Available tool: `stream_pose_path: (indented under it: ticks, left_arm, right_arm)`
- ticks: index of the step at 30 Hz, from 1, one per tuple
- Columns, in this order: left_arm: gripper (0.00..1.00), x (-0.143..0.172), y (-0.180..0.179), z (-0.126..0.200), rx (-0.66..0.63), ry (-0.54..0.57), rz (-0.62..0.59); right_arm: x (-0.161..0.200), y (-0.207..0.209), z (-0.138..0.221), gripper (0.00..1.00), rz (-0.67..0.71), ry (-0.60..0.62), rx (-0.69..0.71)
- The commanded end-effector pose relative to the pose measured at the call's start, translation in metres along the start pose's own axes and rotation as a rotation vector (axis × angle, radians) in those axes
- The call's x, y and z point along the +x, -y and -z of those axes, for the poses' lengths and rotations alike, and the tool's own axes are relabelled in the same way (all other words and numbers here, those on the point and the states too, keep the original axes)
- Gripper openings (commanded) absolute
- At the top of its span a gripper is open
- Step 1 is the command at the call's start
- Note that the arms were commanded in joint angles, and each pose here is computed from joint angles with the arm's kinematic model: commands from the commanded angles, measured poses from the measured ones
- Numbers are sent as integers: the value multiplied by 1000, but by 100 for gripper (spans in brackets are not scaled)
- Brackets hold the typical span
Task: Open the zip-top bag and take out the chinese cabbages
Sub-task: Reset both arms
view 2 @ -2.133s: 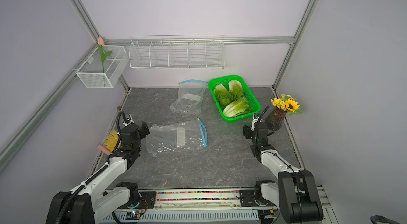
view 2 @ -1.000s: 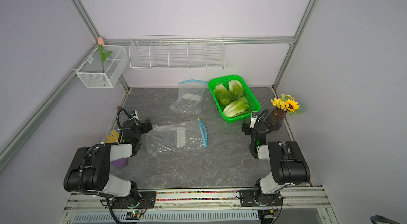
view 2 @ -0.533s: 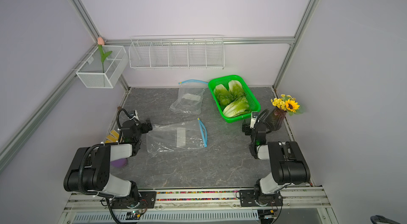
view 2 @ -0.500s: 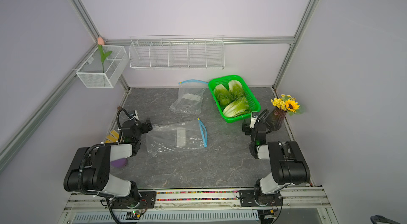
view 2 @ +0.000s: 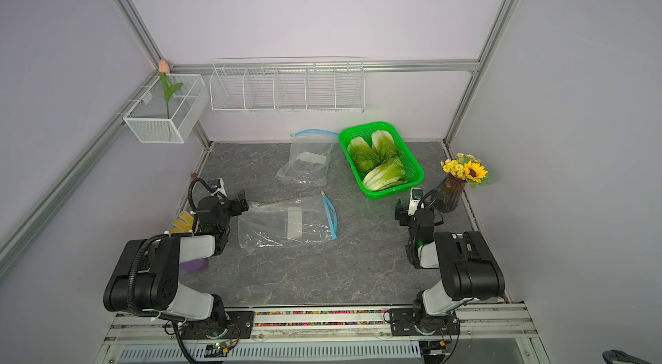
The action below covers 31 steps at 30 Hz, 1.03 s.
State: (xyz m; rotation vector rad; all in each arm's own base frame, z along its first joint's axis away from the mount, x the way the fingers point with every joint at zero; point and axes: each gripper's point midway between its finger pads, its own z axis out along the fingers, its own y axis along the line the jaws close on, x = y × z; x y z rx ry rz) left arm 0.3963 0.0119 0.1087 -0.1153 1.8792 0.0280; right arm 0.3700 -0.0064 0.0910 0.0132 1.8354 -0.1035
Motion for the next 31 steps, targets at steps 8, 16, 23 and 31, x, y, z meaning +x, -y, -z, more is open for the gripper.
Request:
stream_pose_path:
  ticks: [8,16,23,31]
  left_arm:
    - [99,-6,6,-7,35,-8,-26]
    - [99,-6,6,-8,30,-12,-24]
    - [99,-6,6,-8,29,-13,-24]
    - [99,-6,5,-8,29,-13,-23]
  right_arm:
    - [-8,7,-21,89,-10,-71,40]
    - [-9,7,-22,89,-9,-64,40]
    - [-8,7,-22,89,-10,-69,38]
    - [-10,7,-22,89,-9,-62,36]
